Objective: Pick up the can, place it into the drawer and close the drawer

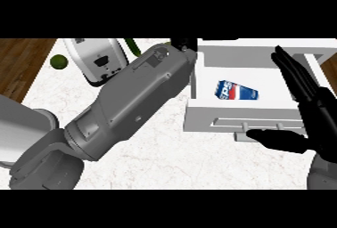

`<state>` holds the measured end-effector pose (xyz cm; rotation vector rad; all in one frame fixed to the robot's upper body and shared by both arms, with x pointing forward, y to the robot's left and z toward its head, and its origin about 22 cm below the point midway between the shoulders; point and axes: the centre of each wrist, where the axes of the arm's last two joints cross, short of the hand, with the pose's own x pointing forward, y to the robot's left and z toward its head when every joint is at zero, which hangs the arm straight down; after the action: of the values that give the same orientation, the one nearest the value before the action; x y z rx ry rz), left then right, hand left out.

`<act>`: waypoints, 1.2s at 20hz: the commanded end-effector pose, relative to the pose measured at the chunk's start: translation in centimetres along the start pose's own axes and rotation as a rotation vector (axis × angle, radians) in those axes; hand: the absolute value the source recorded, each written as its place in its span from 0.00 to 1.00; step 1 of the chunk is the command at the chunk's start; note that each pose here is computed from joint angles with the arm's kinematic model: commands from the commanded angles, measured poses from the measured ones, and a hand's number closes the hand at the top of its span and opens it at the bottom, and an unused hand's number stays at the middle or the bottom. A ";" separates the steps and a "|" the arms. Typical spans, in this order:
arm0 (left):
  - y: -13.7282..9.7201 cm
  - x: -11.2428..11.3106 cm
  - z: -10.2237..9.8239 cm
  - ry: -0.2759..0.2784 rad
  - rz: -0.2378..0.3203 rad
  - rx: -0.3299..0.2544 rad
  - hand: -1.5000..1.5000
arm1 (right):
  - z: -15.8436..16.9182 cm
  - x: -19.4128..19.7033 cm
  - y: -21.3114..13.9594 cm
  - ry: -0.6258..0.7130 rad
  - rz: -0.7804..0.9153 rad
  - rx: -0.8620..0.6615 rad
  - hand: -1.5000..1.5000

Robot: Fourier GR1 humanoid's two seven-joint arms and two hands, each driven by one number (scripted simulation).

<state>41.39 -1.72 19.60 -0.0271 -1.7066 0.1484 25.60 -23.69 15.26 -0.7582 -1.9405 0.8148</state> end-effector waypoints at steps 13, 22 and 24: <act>6.1 1.9 -1.3 -0.006 -0.037 0.047 0.00 | -6.5 -4.8 12.3 0.038 0.339 0.166 0.00; 9.6 2.0 -1.5 -0.004 -0.047 0.079 0.00 | -7.8 -8.4 15.3 0.073 0.436 0.147 0.00; 10.6 2.3 -1.7 -0.013 -0.032 0.065 0.00 | -8.5 -8.5 16.0 0.080 0.464 0.131 0.00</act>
<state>41.95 7.66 20.64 0.0536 -1.7112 0.1778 39.55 -18.87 5.35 -1.1541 -1.6868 1.1684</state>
